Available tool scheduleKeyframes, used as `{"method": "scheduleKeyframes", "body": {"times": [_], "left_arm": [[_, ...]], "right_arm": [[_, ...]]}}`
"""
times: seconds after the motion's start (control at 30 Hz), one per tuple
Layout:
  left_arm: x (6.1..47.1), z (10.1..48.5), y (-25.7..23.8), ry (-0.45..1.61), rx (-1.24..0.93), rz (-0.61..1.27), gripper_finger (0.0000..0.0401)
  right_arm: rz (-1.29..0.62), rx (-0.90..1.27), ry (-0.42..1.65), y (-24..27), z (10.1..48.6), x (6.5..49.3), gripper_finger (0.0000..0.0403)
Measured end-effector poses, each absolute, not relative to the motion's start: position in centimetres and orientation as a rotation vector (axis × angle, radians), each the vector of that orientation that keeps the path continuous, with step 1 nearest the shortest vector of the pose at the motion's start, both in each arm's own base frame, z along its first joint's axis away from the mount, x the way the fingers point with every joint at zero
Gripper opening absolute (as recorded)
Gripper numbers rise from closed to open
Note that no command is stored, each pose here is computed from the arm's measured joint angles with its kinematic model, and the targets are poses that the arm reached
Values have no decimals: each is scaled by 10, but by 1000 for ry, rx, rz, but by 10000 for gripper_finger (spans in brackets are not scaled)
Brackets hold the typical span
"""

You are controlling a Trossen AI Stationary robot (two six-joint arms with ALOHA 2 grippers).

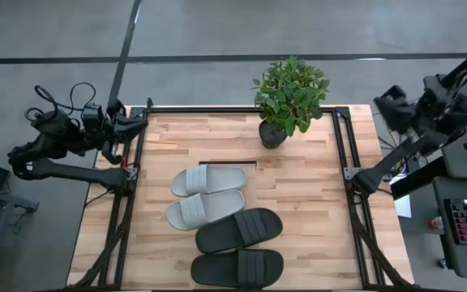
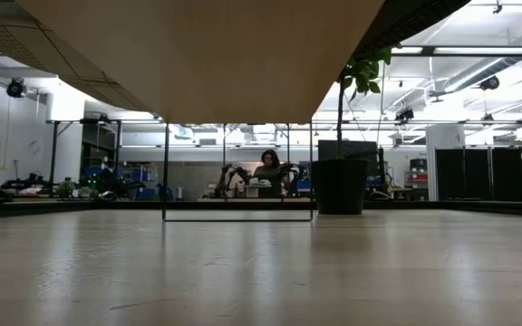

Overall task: Pick and place slides into the shelf
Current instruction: Return to Home Position

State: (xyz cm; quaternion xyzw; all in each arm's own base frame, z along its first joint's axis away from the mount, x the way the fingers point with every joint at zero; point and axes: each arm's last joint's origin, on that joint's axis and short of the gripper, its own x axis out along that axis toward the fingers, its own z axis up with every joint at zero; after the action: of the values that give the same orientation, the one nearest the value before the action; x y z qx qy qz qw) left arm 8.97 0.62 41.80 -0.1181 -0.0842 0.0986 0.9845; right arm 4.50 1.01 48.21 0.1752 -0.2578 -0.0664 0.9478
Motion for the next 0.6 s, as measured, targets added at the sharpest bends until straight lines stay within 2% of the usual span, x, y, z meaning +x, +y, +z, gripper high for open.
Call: {"method": "scheduleKeyframes", "body": {"times": [0.2,0.37,0.6], "left_arm": [[91,418,6,-165,-240,198,0],[88,418,6,-174,-241,196,0],[82,419,6,-192,-244,193,0]], "right_arm": [[-219,276,-413,38,486,86,8],[-302,259,-318,32,494,108,8],[-164,282,-275,-11,513,147,8]]}}
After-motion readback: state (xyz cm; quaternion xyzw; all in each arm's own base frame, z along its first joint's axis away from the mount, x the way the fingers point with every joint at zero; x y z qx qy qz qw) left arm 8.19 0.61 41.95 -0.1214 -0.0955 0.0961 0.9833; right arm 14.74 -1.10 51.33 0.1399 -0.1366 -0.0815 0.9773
